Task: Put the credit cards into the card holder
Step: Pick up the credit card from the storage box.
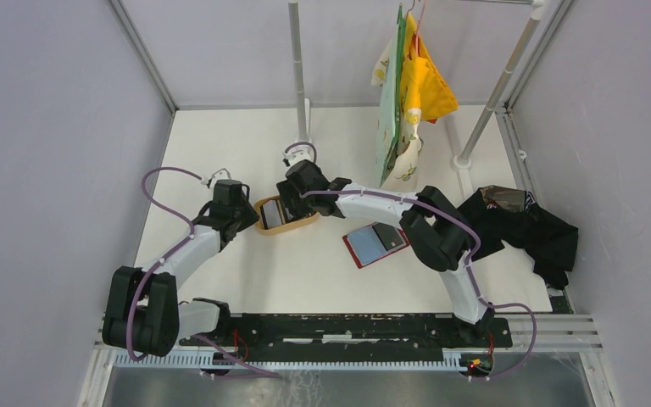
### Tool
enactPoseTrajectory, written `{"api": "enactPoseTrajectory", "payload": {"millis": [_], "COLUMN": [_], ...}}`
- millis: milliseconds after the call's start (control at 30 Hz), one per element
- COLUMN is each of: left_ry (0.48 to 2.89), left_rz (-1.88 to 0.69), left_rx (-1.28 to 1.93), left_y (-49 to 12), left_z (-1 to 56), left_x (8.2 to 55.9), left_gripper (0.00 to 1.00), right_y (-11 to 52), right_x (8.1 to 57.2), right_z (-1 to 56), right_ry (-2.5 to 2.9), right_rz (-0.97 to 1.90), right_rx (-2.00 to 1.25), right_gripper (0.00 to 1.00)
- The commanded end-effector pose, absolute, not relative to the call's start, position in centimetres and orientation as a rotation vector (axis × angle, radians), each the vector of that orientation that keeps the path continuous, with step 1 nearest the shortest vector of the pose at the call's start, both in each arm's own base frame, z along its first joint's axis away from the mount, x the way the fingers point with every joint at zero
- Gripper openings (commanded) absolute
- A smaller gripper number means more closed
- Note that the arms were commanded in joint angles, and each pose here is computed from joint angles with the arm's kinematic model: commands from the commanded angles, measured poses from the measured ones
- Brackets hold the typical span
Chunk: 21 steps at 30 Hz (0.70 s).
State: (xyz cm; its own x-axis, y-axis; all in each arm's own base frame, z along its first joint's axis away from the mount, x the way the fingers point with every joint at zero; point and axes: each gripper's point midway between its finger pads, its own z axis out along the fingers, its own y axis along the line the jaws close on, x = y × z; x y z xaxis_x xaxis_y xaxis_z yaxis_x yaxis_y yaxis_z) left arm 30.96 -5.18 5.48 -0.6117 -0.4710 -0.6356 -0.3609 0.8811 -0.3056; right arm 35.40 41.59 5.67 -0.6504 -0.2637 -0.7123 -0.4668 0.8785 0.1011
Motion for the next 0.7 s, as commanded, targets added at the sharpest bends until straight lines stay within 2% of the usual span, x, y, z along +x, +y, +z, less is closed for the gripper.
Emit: {"api": "enactPoseTrajectory", "payload": {"millis": [0, 367, 667], "left_ry": [2.226, 2.23, 2.241], "left_rz": [-0.218, -0.221, -0.227], "left_rx": [-0.561, -0.559, -0.552], "left_y": [-5.4, -5.5, -5.7], "left_z": [7.5, 7.4, 7.3], "left_x": [32.8, 32.8, 32.9], "left_gripper": [0.37, 0.36, 0.35], "right_y": [40.6, 41.5, 43.4], "right_x": [36.5, 35.0, 33.3], "right_z": [6.9, 4.2, 6.5], "right_ry": [2.278, 2.439, 2.42], "right_rz": [0.314, 0.605, 1.002], "right_rx": [-0.487, -0.392, -0.404], "right_gripper": [0.84, 0.83, 0.76]}}
